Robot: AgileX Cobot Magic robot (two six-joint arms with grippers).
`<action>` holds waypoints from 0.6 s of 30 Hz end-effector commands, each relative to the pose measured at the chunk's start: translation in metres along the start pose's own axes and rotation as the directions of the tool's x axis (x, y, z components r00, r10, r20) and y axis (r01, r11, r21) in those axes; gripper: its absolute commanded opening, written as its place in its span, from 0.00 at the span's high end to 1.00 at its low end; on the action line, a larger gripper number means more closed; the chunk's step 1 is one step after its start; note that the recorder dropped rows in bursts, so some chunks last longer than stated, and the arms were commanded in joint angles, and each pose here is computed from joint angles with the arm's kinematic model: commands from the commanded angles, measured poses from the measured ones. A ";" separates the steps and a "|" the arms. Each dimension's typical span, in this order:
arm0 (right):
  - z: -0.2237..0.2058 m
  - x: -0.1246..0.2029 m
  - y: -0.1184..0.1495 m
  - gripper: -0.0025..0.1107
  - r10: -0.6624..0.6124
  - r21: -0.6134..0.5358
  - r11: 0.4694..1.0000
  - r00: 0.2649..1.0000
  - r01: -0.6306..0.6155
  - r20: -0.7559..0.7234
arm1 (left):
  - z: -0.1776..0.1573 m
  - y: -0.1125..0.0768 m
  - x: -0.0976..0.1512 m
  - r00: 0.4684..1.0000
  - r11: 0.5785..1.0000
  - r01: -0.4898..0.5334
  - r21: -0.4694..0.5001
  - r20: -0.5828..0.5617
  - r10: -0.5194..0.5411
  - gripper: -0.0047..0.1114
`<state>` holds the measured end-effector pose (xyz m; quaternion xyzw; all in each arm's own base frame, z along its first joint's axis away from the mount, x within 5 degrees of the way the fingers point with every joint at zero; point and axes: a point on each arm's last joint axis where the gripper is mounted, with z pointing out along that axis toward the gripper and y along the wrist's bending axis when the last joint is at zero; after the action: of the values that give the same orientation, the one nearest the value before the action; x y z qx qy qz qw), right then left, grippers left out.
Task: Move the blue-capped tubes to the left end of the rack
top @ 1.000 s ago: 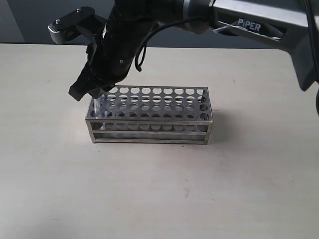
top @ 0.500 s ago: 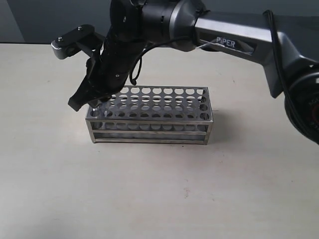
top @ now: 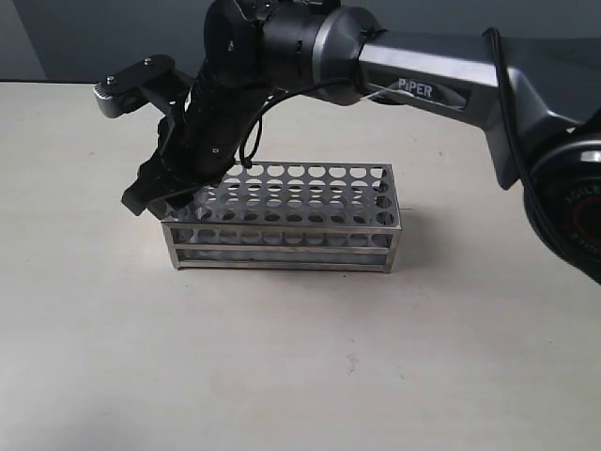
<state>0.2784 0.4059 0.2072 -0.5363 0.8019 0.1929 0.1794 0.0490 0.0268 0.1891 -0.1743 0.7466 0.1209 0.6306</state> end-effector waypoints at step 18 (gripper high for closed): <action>-0.166 -0.012 0.021 0.83 -0.038 0.188 0.982 0.993 0.016 0.114 | 0.000 0.000 0.000 1.000 1.000 0.002 0.001 0.004 -0.002 0.95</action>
<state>0.2551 0.3591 0.3256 -0.5222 0.7999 0.1664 0.2443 0.0490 0.0268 0.1891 -0.1743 0.7466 0.1209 0.6306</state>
